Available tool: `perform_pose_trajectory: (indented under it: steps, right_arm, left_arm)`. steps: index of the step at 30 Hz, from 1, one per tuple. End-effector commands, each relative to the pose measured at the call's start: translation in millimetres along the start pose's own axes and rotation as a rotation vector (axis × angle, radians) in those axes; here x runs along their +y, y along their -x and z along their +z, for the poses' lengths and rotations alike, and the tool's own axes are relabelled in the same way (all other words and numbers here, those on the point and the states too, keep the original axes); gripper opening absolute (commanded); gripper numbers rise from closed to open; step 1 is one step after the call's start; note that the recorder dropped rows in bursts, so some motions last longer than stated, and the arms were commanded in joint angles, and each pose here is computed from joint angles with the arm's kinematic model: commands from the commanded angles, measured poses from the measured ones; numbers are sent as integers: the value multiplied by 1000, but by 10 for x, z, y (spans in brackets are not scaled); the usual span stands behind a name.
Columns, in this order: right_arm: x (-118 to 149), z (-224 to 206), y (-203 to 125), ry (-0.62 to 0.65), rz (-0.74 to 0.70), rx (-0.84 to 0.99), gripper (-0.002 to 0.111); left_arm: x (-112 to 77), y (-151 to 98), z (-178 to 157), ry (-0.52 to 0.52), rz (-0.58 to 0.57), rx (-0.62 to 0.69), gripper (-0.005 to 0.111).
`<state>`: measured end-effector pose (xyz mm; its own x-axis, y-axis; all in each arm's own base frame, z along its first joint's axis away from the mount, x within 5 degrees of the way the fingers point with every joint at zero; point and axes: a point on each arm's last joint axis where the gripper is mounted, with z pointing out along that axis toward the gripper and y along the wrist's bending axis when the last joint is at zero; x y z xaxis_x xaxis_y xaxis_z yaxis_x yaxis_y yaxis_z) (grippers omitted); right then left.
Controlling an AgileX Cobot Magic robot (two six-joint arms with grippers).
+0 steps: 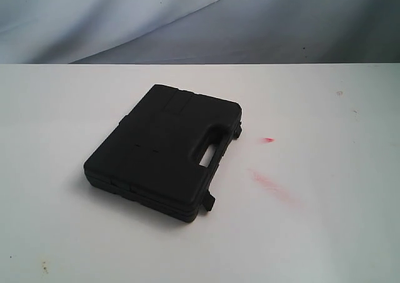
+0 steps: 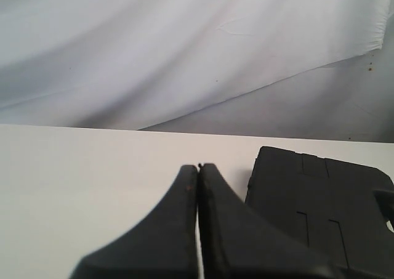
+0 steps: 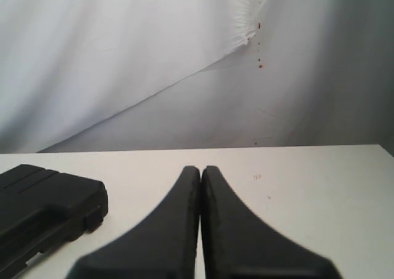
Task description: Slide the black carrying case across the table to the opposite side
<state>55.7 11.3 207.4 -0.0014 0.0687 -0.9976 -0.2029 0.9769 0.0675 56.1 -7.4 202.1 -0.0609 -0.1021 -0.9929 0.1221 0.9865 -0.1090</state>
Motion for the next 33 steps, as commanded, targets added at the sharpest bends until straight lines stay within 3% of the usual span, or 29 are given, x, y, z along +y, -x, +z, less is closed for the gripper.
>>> perform_pose_trajectory:
  steps: [1, 9, 13, 23, 27, 33]
  right_arm:
    - [8, -5, 43, 9, 1, -58, 0]
    - [15, -10, 99, 21, 54, -119, 0]
    - [9, -12, 113, 29, 259, -133, 0]
    - [-10, -25, 187, 35, 416, -218, 0]
    - [21, -27, 183, 38, 424, -96, 0]
    - [91, -152, 555, 70, 324, -36, 0]
  left_arm:
    - [4, -8, -2, 4, -6, -4, 1]
    - [4, -8, -2, 4, -8, -4, 1]
    - [4, -8, -2, 4, -8, -4, 1]
    - [4, -8, -2, 4, -5, -4, 1]
    - [4, -8, -2, 4, -5, -4, 1]
    - [4, -8, -2, 4, -7, -4, 1]
